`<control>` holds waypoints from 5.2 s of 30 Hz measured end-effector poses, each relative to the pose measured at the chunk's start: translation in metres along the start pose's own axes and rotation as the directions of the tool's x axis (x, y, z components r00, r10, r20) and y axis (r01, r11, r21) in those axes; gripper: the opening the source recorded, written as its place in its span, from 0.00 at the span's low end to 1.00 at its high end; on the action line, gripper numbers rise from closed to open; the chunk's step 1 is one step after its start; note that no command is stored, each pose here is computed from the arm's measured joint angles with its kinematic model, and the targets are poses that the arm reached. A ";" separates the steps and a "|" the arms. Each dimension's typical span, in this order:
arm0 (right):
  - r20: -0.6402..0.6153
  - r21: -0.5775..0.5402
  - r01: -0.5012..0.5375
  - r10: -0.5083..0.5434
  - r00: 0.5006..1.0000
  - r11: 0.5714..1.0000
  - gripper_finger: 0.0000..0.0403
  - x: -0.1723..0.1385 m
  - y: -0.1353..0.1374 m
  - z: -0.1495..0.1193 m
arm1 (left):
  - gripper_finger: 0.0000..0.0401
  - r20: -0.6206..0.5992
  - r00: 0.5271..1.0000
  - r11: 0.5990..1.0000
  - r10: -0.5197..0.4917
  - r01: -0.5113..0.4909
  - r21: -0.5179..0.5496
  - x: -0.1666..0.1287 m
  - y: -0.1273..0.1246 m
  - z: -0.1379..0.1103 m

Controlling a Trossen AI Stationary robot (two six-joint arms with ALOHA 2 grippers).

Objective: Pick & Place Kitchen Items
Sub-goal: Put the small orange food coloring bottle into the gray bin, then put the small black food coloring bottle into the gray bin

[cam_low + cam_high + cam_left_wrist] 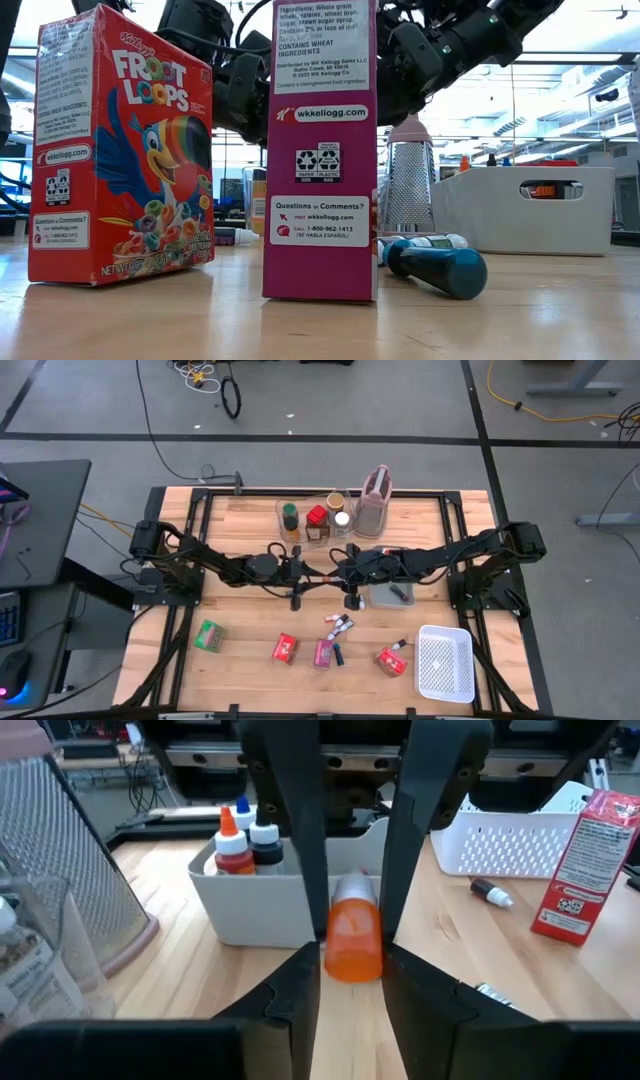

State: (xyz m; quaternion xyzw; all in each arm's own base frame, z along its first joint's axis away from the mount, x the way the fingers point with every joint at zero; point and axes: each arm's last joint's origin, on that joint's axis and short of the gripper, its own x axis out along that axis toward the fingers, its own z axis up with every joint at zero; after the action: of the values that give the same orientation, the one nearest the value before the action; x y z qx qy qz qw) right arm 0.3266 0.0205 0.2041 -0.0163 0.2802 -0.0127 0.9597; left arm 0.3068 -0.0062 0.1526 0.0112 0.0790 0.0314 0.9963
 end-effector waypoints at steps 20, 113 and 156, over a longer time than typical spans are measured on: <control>-0.388 0.233 0.348 -0.241 0.890 0.908 0.21 -0.101 -0.007 -0.018 | 0.47 -0.124 0.980 0.987 0.159 -0.156 0.032 -0.001 0.005 -0.012; 0.388 -0.039 0.095 -0.072 0.919 0.995 0.47 -0.072 0.001 0.007 | 0.23 -0.030 0.997 0.969 0.072 -0.063 0.237 0.007 -0.019 0.045; 0.366 -0.155 0.173 -0.106 0.924 0.973 0.19 -0.052 0.002 0.000 | 0.33 0.049 0.981 0.930 0.186 -0.192 0.315 0.017 -0.018 0.078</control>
State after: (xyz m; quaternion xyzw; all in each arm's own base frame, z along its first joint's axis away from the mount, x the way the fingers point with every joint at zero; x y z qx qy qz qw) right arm 0.2825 0.0243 0.2323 -0.1269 0.1000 -0.0520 0.9855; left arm 0.3373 -0.0243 0.2263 0.1795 0.0726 0.1138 0.9744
